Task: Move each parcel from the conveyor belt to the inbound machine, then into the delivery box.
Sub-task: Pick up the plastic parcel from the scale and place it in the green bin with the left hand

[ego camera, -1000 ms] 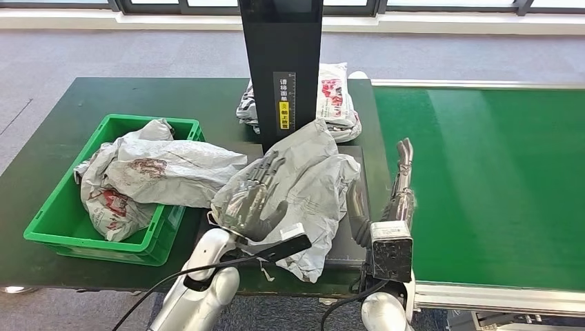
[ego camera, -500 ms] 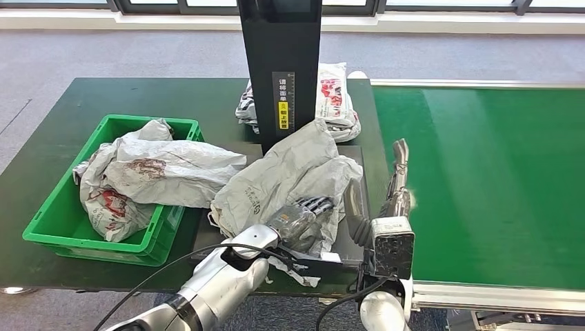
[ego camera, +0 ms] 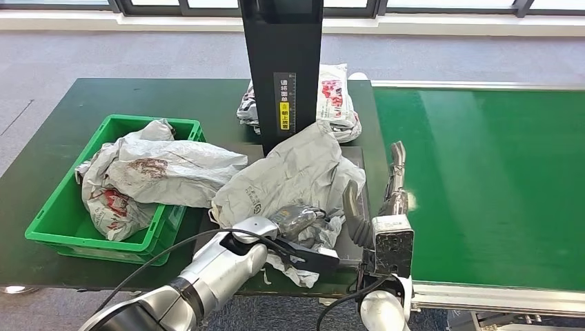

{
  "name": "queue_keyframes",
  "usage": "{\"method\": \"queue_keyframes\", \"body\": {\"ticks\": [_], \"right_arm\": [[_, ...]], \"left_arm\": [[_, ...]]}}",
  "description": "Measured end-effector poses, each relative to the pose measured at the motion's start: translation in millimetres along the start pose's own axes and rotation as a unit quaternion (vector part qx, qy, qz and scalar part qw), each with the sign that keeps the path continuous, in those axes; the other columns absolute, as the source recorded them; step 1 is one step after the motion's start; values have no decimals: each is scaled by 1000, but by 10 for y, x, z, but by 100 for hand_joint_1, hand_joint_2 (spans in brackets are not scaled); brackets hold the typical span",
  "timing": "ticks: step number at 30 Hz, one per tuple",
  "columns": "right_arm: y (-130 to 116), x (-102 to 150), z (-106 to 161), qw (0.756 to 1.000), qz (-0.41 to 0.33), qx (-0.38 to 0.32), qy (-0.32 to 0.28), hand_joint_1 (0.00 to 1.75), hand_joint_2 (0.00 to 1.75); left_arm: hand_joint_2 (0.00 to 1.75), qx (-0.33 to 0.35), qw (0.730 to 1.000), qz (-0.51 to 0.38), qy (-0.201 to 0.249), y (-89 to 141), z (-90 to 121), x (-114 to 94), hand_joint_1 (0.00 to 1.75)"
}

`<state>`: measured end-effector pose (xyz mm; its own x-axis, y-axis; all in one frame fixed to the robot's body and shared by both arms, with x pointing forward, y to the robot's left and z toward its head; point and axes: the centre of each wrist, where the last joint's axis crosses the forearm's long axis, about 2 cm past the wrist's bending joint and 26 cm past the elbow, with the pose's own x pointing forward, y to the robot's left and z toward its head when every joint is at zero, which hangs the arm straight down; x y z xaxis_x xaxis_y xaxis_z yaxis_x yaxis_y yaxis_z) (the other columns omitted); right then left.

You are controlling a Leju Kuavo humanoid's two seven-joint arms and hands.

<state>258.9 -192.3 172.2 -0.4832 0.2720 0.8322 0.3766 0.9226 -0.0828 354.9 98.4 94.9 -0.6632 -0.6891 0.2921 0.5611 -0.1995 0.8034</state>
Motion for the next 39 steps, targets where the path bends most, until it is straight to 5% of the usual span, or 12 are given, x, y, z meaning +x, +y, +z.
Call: {"method": "queue_keyframes", "body": {"ticks": [7, 23, 31, 39], "right_arm": [[19, -51, 32, 1000, -8, 8, 14, 0, 175], [-70, -117, 209, 999, -7, 21, 42, 0, 175], [-167, -75, 345, 999, -4, 10, 50, 0, 175], [-277, -1, 391, 999, 4, -6, 51, 0, 175]], "left_arm": [[175, -31, 999, -1, 7, 59, 57, -165, 175], [175, 109, 975, -87, 175, 26, 203, -441, 175], [175, 307, 892, -187, 275, 204, 445, -704, 175], [175, 513, 785, -179, 297, 722, 1019, -848, 175]]}}
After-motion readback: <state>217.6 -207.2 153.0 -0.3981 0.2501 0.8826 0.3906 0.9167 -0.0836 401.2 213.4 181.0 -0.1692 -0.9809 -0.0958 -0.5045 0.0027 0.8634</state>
